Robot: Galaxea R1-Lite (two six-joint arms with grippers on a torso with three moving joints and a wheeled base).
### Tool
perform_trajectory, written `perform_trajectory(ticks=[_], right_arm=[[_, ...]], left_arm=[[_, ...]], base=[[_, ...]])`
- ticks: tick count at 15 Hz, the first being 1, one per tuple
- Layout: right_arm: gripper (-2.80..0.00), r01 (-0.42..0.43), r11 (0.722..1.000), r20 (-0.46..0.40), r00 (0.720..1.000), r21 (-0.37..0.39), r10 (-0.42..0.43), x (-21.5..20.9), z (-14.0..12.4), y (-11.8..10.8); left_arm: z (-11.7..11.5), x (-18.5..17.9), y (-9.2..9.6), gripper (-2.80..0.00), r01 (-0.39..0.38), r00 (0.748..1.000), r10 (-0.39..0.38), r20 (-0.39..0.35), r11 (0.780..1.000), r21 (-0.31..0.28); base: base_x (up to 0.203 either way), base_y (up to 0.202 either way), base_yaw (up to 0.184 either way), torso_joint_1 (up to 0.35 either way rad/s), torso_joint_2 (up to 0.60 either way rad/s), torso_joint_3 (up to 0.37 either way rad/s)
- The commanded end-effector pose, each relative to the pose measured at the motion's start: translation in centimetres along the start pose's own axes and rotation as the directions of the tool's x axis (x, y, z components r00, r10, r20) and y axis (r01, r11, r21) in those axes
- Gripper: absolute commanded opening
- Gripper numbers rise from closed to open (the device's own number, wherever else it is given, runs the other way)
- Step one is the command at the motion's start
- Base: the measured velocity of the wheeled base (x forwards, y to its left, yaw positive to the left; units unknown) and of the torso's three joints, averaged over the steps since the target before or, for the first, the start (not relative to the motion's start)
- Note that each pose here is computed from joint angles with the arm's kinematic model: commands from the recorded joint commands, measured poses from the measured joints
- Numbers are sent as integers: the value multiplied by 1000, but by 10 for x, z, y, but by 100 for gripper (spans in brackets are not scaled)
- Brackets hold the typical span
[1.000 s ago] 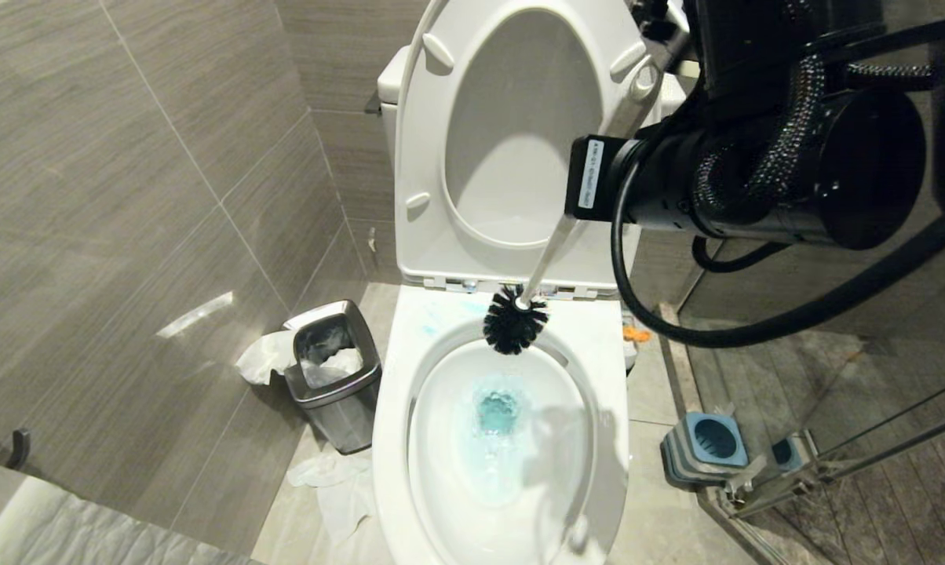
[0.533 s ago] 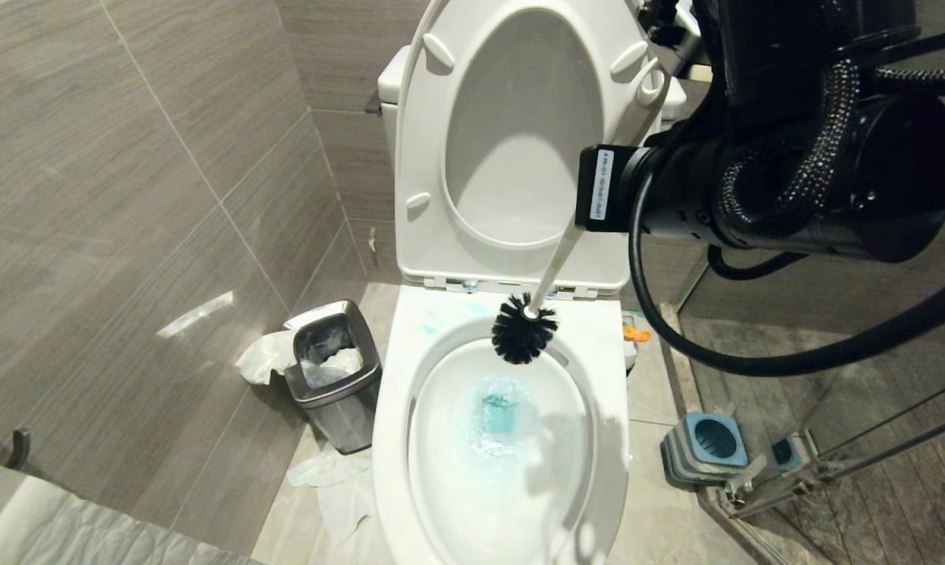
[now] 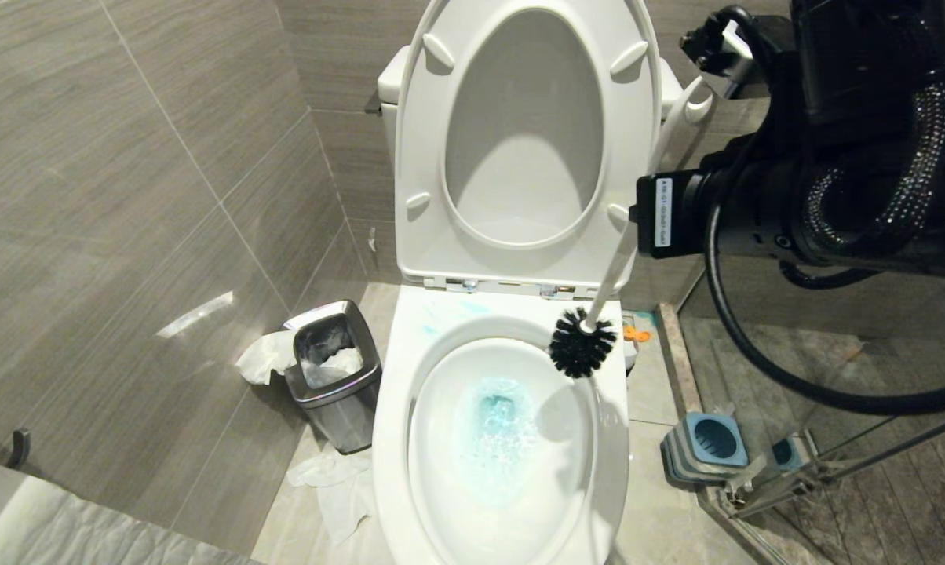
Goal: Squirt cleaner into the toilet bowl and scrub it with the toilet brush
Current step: Put the toilet brush back
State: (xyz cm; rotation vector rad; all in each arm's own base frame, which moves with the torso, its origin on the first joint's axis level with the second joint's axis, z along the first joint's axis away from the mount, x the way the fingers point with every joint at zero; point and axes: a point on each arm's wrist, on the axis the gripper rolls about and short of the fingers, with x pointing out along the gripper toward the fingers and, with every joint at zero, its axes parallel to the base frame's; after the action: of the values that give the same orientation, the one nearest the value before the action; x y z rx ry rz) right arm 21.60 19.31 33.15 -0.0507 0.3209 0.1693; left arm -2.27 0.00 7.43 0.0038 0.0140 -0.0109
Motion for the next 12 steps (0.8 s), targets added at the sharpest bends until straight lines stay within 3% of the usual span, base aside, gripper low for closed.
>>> perform_trajectory(ticks=[1,5,9,12], right_arm=[[-280,73,997,7,997,-6,-73,4,6,-22],[-280,173,984,13,985,36,-174,6,12,-62],[-280,247,967,-3,969,66,-248,-2,12,-123],[-280,308,947,-64,951,92,-303,-7,-7,-170]], left_arm=[[0,0,0,-280,0,1000,0,-1,1000,1],[0,0,0,-280,0,1000,0,-1,1000,-1],[0,0,0,-280,0,1000,0,-1,1000,-1],[0,0,0,-280,0,1000,0,-1,1000,1]], base=[[0,0,0,0,0,0],[0,0,0,0,0,0],[0,0,0,0,0,0],[0,0,0,0,0,0]])
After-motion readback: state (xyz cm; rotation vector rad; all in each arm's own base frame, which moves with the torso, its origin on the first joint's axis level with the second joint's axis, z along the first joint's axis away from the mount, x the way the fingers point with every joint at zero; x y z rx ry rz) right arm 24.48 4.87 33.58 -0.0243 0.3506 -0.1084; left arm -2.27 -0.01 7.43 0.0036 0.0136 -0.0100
